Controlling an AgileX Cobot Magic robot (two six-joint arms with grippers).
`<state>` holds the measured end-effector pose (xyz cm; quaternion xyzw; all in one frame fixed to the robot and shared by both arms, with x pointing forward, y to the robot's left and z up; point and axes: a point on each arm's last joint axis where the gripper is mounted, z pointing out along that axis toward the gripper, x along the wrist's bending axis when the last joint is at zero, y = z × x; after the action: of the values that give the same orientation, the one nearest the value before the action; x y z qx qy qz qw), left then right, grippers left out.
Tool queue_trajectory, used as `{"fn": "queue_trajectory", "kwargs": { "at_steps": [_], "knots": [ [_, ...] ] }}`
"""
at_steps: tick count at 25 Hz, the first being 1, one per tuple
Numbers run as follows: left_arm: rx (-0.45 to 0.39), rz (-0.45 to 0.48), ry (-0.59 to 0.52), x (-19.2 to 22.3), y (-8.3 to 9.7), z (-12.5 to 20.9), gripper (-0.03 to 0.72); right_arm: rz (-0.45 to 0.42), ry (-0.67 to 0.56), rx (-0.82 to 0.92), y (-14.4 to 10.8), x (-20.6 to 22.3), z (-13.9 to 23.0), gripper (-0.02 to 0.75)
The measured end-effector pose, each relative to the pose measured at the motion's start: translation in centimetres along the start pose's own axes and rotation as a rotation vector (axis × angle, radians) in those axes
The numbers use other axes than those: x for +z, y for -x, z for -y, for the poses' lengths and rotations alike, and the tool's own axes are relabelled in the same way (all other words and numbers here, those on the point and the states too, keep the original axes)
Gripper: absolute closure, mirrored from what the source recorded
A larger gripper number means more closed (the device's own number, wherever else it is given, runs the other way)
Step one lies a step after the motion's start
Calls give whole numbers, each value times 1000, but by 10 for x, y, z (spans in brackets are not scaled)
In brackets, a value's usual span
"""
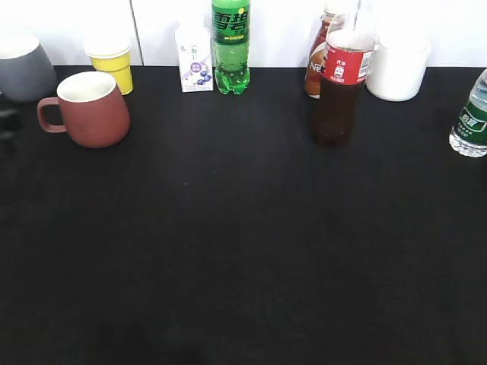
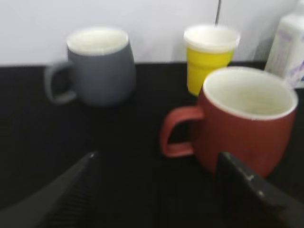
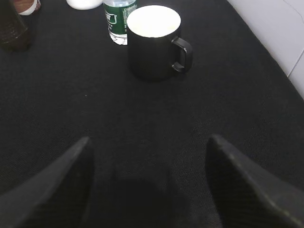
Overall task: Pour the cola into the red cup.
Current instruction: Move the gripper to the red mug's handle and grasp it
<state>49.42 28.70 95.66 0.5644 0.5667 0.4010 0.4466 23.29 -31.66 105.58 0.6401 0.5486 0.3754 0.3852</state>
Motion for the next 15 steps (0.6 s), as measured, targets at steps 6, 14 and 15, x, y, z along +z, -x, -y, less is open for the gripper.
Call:
{"fn": "queue_trajectory", "kwargs": {
  "at_steps": [6,14,15],
  "knots": [
    [4,14,45,47,0,20,140,0,0,0,0,0,0,183],
    [6,5,36,103,-5,30,188,0,0,0,0,0,0,183],
    [6,-2,40,112,-9,32,188,0,0,0,0,0,0,183]
  ]
}}
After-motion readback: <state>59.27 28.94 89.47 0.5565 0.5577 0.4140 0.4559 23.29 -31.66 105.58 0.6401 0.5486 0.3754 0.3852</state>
